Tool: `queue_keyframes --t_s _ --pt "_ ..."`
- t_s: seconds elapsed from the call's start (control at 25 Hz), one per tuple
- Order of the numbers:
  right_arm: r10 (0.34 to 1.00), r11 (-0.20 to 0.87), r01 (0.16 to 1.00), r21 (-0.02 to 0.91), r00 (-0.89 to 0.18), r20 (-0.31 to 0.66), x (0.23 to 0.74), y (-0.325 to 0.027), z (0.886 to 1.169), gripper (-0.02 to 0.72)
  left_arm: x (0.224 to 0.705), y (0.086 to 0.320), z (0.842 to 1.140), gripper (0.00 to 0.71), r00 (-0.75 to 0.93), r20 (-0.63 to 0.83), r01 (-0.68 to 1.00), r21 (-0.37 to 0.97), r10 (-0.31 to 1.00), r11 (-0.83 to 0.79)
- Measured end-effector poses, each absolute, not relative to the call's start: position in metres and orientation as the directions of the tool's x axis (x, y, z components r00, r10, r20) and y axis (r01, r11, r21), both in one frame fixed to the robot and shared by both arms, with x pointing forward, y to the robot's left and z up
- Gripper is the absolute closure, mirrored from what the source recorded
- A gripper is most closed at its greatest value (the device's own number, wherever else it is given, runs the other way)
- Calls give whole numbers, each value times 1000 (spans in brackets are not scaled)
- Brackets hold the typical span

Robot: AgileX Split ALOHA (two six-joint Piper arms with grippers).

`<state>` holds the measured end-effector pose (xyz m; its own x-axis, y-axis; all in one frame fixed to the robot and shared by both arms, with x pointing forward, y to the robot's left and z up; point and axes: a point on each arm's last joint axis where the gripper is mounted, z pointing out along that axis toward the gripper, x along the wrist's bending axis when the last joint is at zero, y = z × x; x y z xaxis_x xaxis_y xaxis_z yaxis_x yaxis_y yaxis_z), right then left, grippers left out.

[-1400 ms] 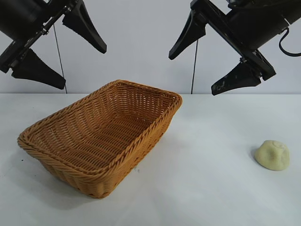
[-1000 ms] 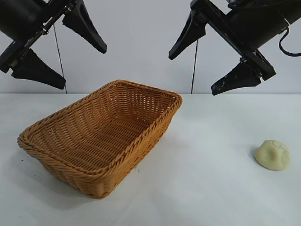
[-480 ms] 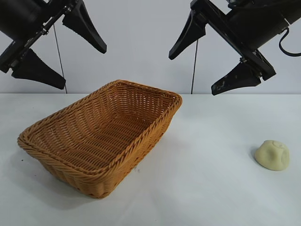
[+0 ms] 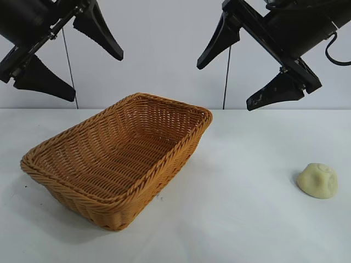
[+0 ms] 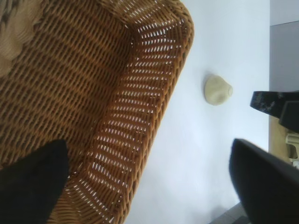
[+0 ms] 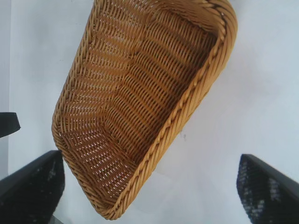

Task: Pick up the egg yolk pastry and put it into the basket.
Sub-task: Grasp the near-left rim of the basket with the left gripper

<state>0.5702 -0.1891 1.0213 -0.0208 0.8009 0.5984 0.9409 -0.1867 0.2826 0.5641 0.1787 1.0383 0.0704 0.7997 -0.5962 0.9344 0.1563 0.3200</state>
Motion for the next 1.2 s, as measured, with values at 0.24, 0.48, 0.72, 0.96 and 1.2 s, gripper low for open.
queue_keyframes --t_s 0.24,0.48,0.72,0.96,1.2 --pt "802 -193 937 291 -20 597 571 -189 1021 10 550 190 1055 25 -24 -535 933 291 845 211" --pt "803 -198 934 298 -19 595 572 -190 1022 10 521 197 1058 25 -242 -514 902 194 823 386" --pt "803 -199 933 299 -19 595 572 -190 1022 10 498 205 1035 25 -480 -475 816 67 738 574" --pt "803 -199 933 299 -19 595 572 -190 1022 10 483 210 1008 25 -602 -419 755 -22 680 655" --pt "803 -199 934 298 -19 595 572 -190 1022 10 475 213 994 25 -671 -401 697 -54 624 715"
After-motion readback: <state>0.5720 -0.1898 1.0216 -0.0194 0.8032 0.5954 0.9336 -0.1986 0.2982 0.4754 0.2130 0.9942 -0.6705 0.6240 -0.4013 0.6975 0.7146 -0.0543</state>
